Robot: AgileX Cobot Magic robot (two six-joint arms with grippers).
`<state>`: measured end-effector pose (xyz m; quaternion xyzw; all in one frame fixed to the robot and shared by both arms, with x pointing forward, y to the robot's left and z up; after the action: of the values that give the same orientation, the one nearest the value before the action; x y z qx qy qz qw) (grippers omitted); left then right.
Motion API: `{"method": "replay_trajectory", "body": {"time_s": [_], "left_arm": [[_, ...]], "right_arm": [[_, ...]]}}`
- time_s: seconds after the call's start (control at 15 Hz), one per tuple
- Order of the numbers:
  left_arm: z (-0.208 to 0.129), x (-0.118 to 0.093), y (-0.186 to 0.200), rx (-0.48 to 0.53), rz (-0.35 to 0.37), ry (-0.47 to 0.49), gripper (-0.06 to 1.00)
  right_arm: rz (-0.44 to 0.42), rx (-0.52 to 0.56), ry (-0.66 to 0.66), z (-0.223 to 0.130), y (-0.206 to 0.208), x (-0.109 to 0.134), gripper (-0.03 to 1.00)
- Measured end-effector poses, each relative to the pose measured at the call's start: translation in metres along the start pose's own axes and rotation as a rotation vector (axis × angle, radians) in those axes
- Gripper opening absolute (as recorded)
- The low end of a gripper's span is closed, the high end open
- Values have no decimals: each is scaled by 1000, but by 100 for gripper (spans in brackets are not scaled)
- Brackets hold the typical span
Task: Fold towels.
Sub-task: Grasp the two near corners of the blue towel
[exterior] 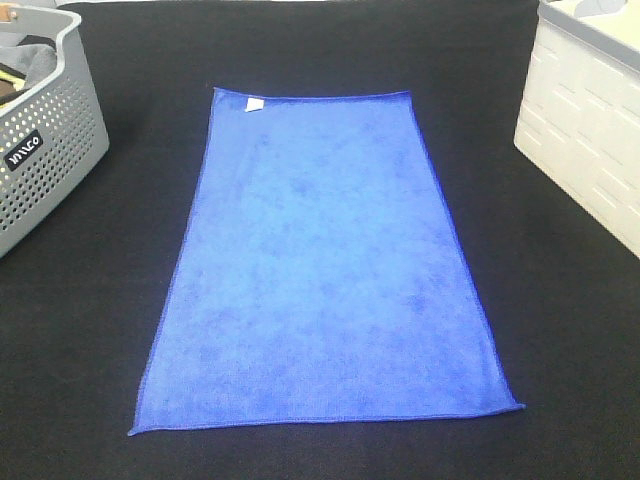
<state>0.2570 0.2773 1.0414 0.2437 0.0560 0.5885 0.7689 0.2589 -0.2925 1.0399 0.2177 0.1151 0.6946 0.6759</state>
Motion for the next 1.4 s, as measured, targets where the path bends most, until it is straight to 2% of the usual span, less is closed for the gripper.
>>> {"method": "replay_trajectory", "body": {"time_s": [1.4], "left_arm": [[0,0,0,0,0,0,64]], "right_arm": [[0,0,0,0,0,0,93]]}}
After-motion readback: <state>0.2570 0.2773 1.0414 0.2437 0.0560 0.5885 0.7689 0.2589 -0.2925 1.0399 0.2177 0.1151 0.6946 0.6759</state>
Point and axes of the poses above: a point on each arm's last joint axis where the gripper is mounted, y pointing back along that axis away from the gripper, x along the wrist's bending axis when the last joint is at zero, z = x × y, the point moved 3 cm from there along -y, pointing out along that axis toward the gripper, and after that the axes turned 10 degrees about -y, right-handed, at the moved point
